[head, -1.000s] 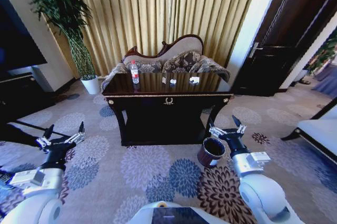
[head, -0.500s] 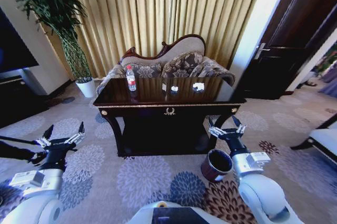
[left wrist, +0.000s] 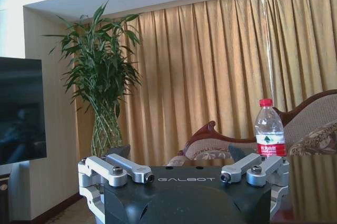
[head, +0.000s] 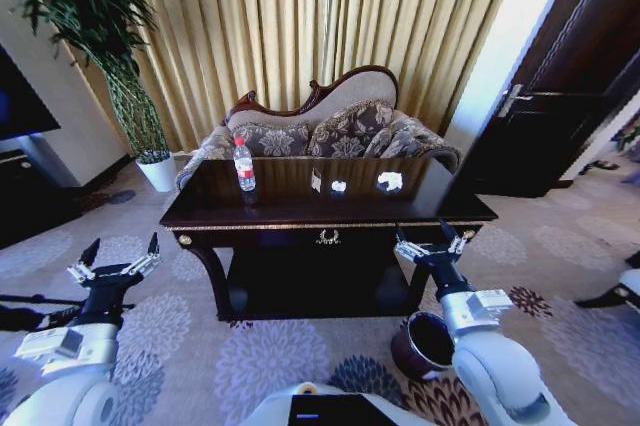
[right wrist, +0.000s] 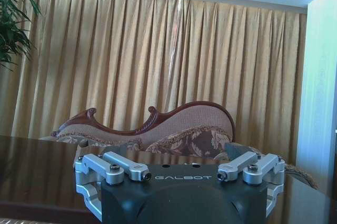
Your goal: Move to the front of the table and place the trash on the table into the trash bin.
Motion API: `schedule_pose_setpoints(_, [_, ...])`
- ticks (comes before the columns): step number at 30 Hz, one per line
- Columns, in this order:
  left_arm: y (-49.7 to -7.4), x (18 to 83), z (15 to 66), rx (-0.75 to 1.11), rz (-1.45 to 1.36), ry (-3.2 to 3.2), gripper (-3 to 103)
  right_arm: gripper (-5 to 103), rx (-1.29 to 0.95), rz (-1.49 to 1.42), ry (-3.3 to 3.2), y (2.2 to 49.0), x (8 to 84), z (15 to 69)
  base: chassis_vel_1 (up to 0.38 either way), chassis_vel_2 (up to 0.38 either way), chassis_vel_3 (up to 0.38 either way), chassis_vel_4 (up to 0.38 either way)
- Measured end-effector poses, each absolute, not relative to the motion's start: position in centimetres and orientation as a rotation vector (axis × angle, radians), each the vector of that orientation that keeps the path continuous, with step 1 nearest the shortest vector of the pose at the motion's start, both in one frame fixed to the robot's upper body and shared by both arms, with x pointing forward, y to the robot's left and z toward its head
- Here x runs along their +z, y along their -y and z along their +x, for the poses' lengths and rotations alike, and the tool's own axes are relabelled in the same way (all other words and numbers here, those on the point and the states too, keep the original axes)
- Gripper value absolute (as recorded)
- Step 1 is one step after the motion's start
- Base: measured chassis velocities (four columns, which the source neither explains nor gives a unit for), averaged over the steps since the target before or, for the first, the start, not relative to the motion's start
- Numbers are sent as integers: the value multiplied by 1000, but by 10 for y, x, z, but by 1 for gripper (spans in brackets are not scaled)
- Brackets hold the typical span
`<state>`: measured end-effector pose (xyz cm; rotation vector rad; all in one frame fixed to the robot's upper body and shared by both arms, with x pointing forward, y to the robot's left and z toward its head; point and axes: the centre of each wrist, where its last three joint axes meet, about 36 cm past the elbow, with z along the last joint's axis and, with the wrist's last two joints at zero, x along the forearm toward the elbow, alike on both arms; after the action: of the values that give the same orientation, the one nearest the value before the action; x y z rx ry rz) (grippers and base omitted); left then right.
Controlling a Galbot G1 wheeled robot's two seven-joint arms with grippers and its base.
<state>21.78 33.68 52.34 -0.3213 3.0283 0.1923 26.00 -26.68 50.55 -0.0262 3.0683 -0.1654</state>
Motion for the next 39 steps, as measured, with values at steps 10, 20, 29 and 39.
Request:
schedule_pose_setpoints(10, [-335, 525, 218, 189, -312, -3023, 100, 100, -159, -32, -3056, 266, 505, 260, -153, 146, 142, -149])
schedule_pose_setpoints(20, [-334, 538, 214, 172, -301, -3010, 100, 100, -161, -107, -3113, 262, 510, 264, -21, 13, 13, -13])
schedule_pose_setpoints(29, [-340, 550, 212, 162, -305, -3014, 100, 100, -179, -357, -3145, 283, 532, 304, 0, 0, 0, 0])
schedule_pose_setpoints(39, [-338, 551, 215, 147, -297, -3043, 100, 100, -229, -279, -3335, 328, 566, 385, 0, 0, 0, 0])
